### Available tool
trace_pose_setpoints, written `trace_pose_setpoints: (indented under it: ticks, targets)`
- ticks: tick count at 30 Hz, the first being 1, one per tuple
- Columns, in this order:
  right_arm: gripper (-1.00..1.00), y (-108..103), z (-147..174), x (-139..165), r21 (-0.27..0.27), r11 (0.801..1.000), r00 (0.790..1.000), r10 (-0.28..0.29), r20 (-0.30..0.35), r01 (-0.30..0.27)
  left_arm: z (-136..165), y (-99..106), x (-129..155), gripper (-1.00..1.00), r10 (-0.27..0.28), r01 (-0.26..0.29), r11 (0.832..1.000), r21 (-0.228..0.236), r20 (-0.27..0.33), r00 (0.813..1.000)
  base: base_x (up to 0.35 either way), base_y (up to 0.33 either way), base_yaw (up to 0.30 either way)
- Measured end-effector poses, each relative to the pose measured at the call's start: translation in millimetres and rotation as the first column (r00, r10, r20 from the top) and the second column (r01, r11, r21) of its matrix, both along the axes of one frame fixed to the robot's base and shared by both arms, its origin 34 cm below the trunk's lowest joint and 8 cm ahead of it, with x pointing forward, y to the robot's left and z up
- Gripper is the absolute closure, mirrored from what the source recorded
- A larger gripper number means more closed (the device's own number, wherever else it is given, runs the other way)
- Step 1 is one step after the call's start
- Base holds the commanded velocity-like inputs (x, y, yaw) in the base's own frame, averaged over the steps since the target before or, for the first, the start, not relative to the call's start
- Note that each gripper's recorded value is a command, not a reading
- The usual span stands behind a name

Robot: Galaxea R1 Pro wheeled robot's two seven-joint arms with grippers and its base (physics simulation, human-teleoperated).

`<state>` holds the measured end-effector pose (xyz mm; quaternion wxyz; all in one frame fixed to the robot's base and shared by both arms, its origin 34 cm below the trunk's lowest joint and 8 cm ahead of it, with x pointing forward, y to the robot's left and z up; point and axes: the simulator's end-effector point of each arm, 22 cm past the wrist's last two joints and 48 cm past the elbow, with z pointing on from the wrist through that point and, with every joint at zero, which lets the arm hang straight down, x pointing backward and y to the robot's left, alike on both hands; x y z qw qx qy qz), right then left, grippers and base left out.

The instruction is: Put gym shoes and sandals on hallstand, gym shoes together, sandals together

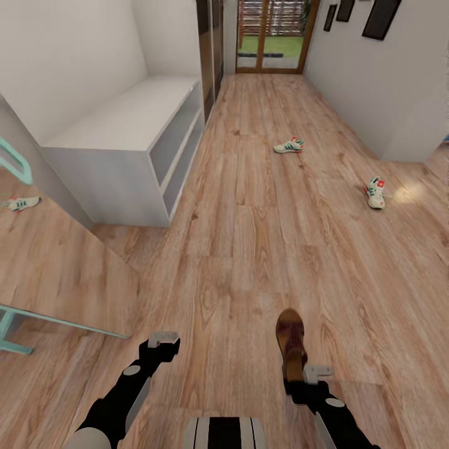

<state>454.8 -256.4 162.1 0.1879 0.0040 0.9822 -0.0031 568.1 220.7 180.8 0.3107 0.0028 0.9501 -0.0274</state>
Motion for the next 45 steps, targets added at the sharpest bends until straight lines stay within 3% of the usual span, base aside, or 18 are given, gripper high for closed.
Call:
trace_pose_setpoints:
  ticks: [22,36,45]
  targets:
    - [1.0,-2.3,53.8,35.5,-0.003,1.0,0.995,0.0,0.098,0.001,65.9,0.0,34.3,-1.0,0.001,-0.001,1.0,-0.001,0.101,0.995,0.0,0.0,0.0]
    - [1.0,-2.6,62.1,41.8,-0.004,1.0,0.993,-0.001,0.118,0.001,76.8,-0.3,40.2,-1.0,-0.001,0.001,1.0,0.001,0.122,0.992,-0.001,-0.001,0.0]
    - [1.0,-3.5,62.9,42.6,-0.005,1.0,0.993,-0.001,0.12,0.002,77.4,-2.0,40.5,-1.0,-0.003,0.003,1.0,-0.001,0.123,0.992,-0.184,-0.133,0.0]
